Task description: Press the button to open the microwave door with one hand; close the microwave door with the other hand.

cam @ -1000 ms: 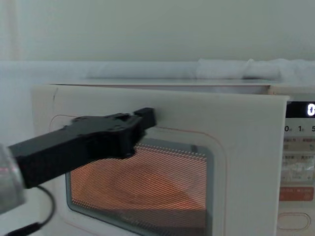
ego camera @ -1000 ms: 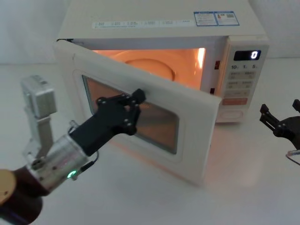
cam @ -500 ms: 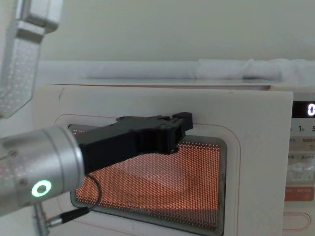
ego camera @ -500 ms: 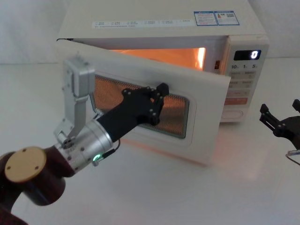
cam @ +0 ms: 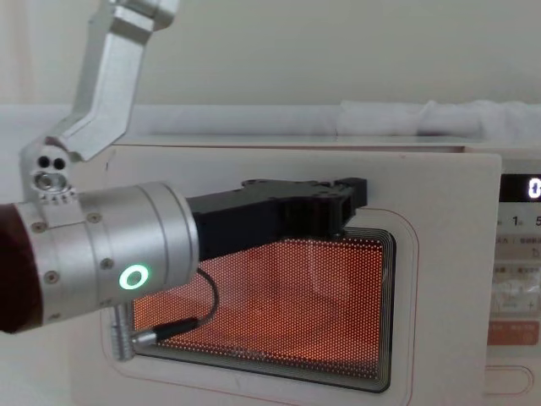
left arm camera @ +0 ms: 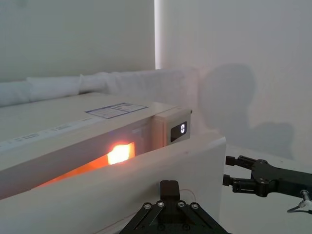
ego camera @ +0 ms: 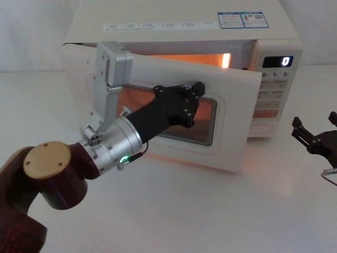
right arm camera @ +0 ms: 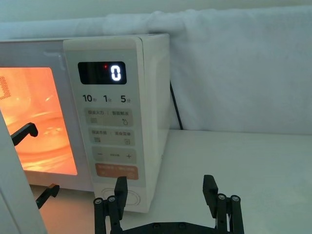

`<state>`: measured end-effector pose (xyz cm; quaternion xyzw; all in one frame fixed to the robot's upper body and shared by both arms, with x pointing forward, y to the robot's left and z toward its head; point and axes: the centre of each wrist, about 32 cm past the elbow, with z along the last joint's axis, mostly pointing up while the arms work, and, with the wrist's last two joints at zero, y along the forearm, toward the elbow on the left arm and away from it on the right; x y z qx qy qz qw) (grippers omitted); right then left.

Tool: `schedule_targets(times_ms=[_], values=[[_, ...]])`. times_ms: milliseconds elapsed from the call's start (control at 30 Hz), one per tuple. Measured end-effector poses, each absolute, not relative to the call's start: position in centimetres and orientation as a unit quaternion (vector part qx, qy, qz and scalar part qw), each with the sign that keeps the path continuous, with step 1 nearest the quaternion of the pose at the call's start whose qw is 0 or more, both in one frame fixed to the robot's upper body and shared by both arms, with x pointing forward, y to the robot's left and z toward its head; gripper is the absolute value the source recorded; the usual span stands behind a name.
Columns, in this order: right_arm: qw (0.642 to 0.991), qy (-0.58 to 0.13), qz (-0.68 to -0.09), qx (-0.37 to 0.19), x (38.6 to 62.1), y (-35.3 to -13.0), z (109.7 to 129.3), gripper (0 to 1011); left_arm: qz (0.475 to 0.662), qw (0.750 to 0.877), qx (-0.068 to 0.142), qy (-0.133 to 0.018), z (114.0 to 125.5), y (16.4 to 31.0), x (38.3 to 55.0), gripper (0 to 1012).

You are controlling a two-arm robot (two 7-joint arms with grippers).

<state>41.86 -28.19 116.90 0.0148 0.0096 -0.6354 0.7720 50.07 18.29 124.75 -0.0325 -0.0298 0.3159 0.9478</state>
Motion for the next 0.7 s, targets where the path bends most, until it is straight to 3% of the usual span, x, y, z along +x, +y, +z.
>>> schedule_targets(times_ms=[233, 700], values=[[0.772, 0.010, -0.635, 0.015, 41.9, -28.2, 116.9, 1002, 0.311, 0.950, -0.020, -0.014, 125.1, 17.3, 50.5, 0], [0.772, 0.010, -0.635, 0.015, 41.9, -28.2, 116.9, 1002, 0.310, 0.951, -0.003, -0.004, 125.5, 15.9, 51.6, 0]])
